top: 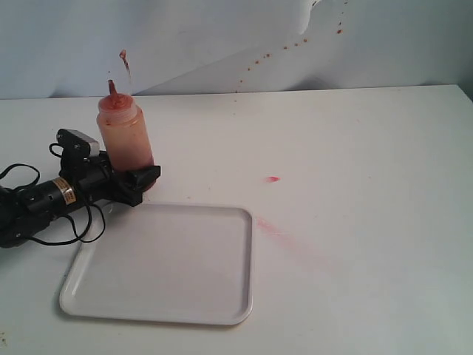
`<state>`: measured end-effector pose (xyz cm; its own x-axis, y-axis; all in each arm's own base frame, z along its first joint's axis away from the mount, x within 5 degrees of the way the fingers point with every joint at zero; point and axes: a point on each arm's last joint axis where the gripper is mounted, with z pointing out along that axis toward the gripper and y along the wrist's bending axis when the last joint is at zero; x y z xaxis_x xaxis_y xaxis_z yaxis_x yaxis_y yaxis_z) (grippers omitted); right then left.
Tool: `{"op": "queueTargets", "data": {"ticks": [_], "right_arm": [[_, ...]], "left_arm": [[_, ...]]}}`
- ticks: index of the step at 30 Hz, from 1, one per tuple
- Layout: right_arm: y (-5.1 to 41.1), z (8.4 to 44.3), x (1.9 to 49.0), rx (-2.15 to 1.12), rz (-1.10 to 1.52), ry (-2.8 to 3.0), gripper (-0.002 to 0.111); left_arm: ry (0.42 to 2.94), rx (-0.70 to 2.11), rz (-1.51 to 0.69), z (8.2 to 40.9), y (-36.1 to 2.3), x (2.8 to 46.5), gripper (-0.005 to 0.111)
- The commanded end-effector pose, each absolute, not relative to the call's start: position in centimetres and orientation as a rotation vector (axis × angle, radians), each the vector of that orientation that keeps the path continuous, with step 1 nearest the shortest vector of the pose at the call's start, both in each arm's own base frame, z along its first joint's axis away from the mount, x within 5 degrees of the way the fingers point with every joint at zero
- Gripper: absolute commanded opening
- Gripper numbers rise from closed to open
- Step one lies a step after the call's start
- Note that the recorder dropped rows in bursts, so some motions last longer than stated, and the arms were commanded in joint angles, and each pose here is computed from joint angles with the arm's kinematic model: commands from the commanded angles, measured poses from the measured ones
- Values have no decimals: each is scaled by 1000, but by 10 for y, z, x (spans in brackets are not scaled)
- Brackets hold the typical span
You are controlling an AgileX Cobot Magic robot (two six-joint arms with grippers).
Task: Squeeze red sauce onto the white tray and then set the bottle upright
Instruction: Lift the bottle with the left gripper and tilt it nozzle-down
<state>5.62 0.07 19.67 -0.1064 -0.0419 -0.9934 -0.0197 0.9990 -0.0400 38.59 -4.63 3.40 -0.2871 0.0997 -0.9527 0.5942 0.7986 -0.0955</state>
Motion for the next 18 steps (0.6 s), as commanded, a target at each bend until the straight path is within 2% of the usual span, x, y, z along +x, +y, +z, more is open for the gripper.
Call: {"op": "queueTargets", "data": {"ticks": [1, 5, 6, 14, 18], "right_arm": [[1, 196, 56, -45, -14, 1675, 0], [1, 196, 56, -45, -14, 1675, 0], [1, 196, 56, -45, -14, 1675, 0], [1, 196, 56, -45, -14, 1675, 0], [1, 196, 56, -45, -14, 1675, 0]], "left_arm": [[1816, 516, -534, 36, -48, 387, 35], [1816, 516, -534, 36, -48, 387, 3], [1814, 521, -534, 36, -48, 387, 0], [1654, 588, -597, 56, -53, 386, 0], [1580, 701, -509, 72, -54, 380, 0]]}}
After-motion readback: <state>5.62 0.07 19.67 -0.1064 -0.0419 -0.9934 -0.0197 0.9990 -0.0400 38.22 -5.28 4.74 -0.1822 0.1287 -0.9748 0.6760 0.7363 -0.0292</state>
